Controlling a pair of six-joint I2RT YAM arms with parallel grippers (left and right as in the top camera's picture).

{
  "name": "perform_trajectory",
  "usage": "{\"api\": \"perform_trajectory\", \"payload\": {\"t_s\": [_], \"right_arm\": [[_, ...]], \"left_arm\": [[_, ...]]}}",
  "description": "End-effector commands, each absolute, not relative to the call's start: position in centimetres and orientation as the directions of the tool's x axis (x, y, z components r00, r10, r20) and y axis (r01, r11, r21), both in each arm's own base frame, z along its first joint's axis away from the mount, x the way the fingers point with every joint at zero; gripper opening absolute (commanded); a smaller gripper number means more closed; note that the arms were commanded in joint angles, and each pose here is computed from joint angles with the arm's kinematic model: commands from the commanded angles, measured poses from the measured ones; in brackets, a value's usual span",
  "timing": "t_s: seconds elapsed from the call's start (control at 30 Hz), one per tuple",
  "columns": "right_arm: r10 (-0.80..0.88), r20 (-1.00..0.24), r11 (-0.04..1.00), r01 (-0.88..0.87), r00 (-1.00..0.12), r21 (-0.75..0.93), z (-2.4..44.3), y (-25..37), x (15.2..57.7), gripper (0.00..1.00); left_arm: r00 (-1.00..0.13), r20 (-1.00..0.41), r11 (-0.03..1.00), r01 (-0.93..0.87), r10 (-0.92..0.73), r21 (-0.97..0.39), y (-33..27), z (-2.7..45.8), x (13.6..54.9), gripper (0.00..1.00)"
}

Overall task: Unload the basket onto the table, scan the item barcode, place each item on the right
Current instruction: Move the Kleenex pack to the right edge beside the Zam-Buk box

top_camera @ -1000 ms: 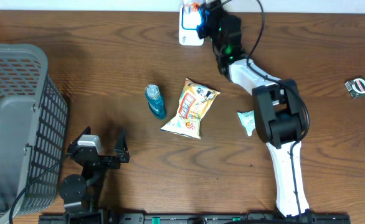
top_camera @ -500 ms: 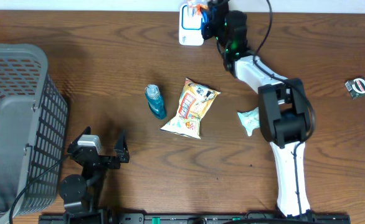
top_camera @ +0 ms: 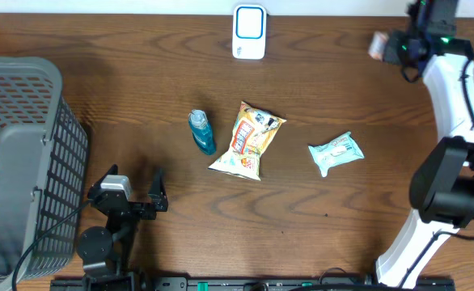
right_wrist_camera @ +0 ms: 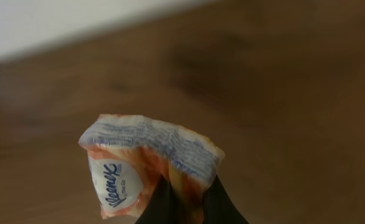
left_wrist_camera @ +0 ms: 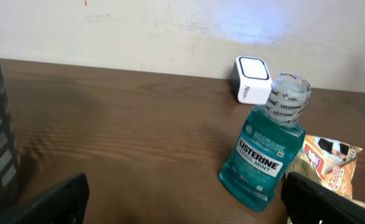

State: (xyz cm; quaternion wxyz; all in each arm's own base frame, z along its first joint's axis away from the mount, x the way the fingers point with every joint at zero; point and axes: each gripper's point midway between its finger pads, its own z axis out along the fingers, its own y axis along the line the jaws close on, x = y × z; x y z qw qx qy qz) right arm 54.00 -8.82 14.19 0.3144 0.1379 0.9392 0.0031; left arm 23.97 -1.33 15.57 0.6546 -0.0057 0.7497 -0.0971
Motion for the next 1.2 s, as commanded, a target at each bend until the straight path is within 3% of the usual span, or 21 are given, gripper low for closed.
{"api": "perform_trajectory", "payload": {"t_s": [0.0,0.23,0.4,0.57,0.63,0.73,0.97,1.17], "right_arm": [[0.338,-0.465,0.924,0.384,-0.818,-0.004,7.5,-13.3,51.4,0.01],[0.432,-0.438,0.874,0.486,-0.788,-0.013,5.9,-18.1,49.7,0.01],[0.512,-0.438,0.762,0.626,-0.739,-0.165,6.1,-23.5,46.3,0.02],[0.526,-0.443,0.745,0.645,-0.726,-0.172,8.9,-24.1,44.9,0.83],[0.52,-0.448,0.758,0.635,-0.727,-0.151,11.2,-23.0,44.3,0.99],[0.512,-0.432,0.805,0.591,-0.742,-0.061,14.7,-19.7,43.4,0.99],[0.47,-0.227,0.861,0.385,-0.853,0.333,20.3,-6.6,38.9,0.99],[0.395,-0.006,0.852,0.365,-0.918,0.375,19.3,-0.1,35.1,0.99]], "left_arm": [[-0.184,-0.974,0.979,0.132,-0.132,-0.158,-1.7,14.2,23.9,0.98],[-0.184,-0.974,0.979,0.132,-0.133,-0.158,-1.7,14.2,23.9,0.98],[-0.184,-0.974,0.979,0.131,-0.133,-0.158,-1.7,14.2,23.9,0.98],[-0.184,-0.974,0.979,0.132,-0.132,-0.158,-1.7,14.2,23.9,0.98],[-0.184,-0.974,0.979,0.132,-0.133,-0.158,-1.7,14.2,23.9,0.98],[-0.184,-0.974,0.979,0.131,-0.132,-0.158,-1.7,14.2,23.9,0.98],[-0.184,-0.974,0.979,0.132,-0.132,-0.158,-1.7,14.2,23.9,0.98],[-0.184,-0.974,0.979,0.132,-0.132,-0.158,-1.7,14.2,23.9,0.98]]}}
